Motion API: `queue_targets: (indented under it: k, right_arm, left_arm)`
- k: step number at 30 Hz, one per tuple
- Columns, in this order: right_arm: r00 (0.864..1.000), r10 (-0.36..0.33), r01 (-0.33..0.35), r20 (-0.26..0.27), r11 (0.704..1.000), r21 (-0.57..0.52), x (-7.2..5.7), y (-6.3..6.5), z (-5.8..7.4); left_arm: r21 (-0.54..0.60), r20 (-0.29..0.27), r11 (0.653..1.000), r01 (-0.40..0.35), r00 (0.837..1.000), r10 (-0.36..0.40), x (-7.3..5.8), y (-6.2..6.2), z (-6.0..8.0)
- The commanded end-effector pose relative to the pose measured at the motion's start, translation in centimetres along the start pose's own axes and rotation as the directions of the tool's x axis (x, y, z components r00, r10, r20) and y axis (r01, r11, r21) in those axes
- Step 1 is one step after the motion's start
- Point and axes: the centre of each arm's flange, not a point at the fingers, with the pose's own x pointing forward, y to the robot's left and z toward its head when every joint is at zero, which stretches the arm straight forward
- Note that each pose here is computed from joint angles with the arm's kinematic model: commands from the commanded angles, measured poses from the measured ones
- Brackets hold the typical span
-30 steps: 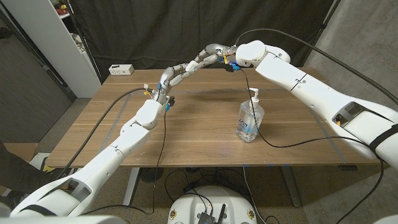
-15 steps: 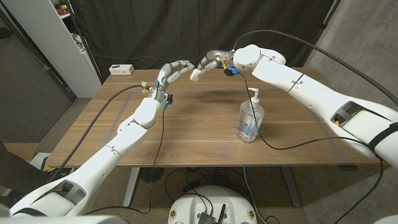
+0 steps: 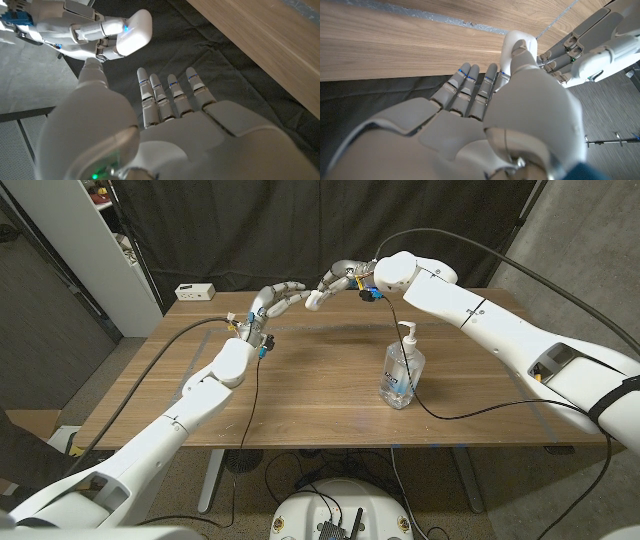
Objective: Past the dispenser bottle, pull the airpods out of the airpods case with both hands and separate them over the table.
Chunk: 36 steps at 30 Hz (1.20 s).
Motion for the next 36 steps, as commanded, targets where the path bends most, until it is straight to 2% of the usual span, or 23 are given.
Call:
queue_targets:
  k: [1, 8, 19, 24, 30, 36]
  right_arm:
    - [1.000, -0.015, 0.015, 0.007, 1.000, -0.004, -0.2, -0.3, 0.5]
    - [1.000, -0.018, 0.017, 0.023, 1.000, 0.007, -0.7, -0.2, 0.7]
    - [0.999, -0.013, 0.012, 0.045, 1.000, 0.021, -1.1, 0.0, 1.2]
    - [0.999, -0.006, 0.004, 0.049, 1.000, 0.022, -1.0, 0.1, 1.2]
    - [0.999, -0.004, 0.003, 0.049, 1.000, 0.025, -0.8, 0.0, 1.2]
    - [0.999, -0.013, 0.011, 0.040, 0.999, 0.031, -0.7, -0.1, 0.9]
  left_arm:
    - [0.131, -0.031, 0.990, -0.051, 0.998, 0.056, -0.5, 0.0, 0.3]
    - [0.170, -0.044, 0.984, -0.057, 0.997, 0.065, -0.9, -0.6, 0.3]
    - [0.173, -0.052, 0.985, -0.016, 0.998, 0.026, -0.6, -1.5, 0.1]
    - [0.174, -0.042, 0.985, 0.002, 0.999, 0.005, -0.4, -1.8, 0.2]
    - [0.174, -0.002, 0.985, 0.012, 1.000, -0.012, -0.6, -1.8, 0.4]
    - [0.187, 0.033, 0.982, -0.003, 0.999, -0.003, -0.9, -1.6, 0.6]
